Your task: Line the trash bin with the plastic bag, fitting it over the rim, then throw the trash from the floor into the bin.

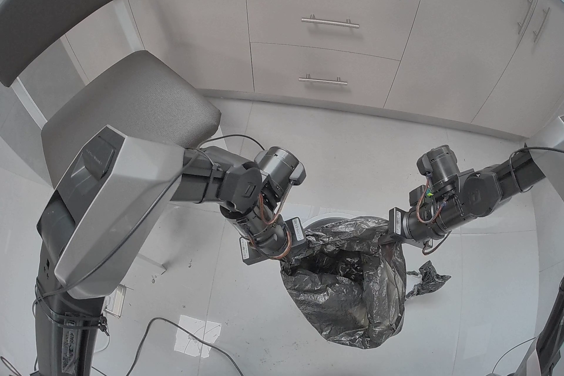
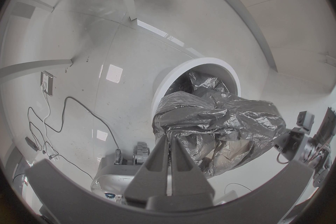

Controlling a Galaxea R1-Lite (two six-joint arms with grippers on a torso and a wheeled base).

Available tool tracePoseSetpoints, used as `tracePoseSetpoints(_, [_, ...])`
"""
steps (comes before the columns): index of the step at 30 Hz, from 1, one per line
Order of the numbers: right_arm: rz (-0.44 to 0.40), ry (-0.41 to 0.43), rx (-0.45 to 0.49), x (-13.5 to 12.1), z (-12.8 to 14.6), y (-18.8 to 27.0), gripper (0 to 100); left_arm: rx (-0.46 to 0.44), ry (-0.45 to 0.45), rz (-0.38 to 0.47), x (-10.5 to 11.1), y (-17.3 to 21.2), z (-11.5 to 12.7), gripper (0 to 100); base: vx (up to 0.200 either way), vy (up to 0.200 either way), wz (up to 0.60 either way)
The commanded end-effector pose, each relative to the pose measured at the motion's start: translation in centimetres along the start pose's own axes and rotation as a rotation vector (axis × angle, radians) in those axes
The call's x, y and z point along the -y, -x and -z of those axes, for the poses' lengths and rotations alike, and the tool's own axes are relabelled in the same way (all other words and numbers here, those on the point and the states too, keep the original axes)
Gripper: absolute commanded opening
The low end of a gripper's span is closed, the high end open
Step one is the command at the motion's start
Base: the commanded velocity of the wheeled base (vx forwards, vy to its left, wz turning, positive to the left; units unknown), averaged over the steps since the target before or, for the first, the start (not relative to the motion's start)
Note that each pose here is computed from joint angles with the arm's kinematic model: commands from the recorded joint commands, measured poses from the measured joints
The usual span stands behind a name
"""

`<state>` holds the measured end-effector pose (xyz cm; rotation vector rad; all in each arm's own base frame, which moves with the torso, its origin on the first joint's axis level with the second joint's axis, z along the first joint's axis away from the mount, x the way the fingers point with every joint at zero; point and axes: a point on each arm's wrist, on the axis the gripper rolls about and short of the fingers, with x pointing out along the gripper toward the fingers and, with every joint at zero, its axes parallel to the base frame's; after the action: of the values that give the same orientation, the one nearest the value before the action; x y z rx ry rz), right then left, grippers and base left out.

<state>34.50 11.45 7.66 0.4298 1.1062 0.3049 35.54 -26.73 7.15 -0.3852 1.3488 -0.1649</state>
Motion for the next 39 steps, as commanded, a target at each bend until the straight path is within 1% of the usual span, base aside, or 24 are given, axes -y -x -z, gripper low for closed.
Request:
tracePoseSetpoints(1, [0.022,-0.004,0.041,2.4,1.4,0.5,0,0.013,-0.048,-0.044,1.6,-0.6,2.3,0,0.000,0.000,0.00])
tracePoseSetpoints(3, [0.019,-0.003,0.054,2.8,1.7,0.3,0,0.026,-0.069,-0.058,2.2,-0.8,3.1,0,0.000,0.000,0.00])
tracePoseSetpoints(5, [0.022,-0.006,0.058,3.2,1.9,-0.2,0,0.069,-0.087,-0.104,2.7,-1.6,3.8,0,0.000,0.000,0.00])
tracePoseSetpoints(8, [0.027,-0.016,0.068,3.8,1.7,-0.5,0,0.124,-0.098,-0.176,2.6,-2.7,4.0,0,0.000,0.000,0.00])
tracePoseSetpoints(11, [0.037,-0.010,0.085,4.5,1.5,-0.9,0,0.156,-0.101,-0.212,2.4,-3.1,4.0,0,0.000,0.000,0.00])
tracePoseSetpoints(15, [0.052,0.025,0.141,5.1,0.9,-1.6,0,0.186,-0.104,-0.221,2.5,-3.0,3.6,0,0.000,0.000,0.00])
tracePoseSetpoints(19, [0.043,0.053,0.218,5.0,0.2,-2.0,0,0.230,-0.101,-0.221,2.6,-2.9,3.2,0,0.000,0.000,0.00])
tracePoseSetpoints(21, [0.039,0.064,0.236,5.0,0.0,-2.1,0,0.232,-0.101,-0.221,2.5,-2.8,3.2,0,0.000,0.000,0.00])
tracePoseSetpoints(22, [0.033,0.095,0.258,4.9,-0.2,-2.3,0,0.234,-0.097,-0.219,2.5,-2.8,3.0,0,0.000,0.000,0.00])
tracePoseSetpoints(25, [0.031,0.143,0.294,4.8,-0.3,-2.7,0,0.239,-0.091,-0.217,2.4,-2.7,2.8,0,0.000,0.000,0.00])
tracePoseSetpoints(26, [0.032,0.145,0.294,4.8,-0.3,-2.7,0,0.239,-0.089,-0.218,2.3,-2.7,2.7,0,0.000,0.000,0.00])
tracePoseSetpoints(28, [0.031,0.169,0.336,4.5,-0.4,-3.1,0,0.248,-0.082,-0.212,2.3,-2.3,2.4,0,0.000,0.000,0.00])
tracePoseSetpoints(30, [0.034,0.182,0.354,4.0,-0.4,-3.4,0,0.256,-0.074,-0.207,2.2,-2.0,2.0,0,0.000,0.000,0.00])
tracePoseSetpoints(33, [0.053,0.193,0.372,3.8,-0.5,-3.7,0,0.262,-0.071,-0.203,2.2,-1.5,1.8,0,0.000,0.000,0.00])
tracePoseSetpoints(37, [0.082,0.245,0.384,3.6,-0.3,-4.6,0,0.272,-0.065,-0.202,2.0,-1.1,1.5,0,0.000,0.000,0.00])
tracePoseSetpoints(39, [0.110,0.254,0.422,3.5,-0.3,-5.2,0,0.288,-0.060,-0.217,1.8,-1.1,1.3,0,0.000,0.000,0.00])
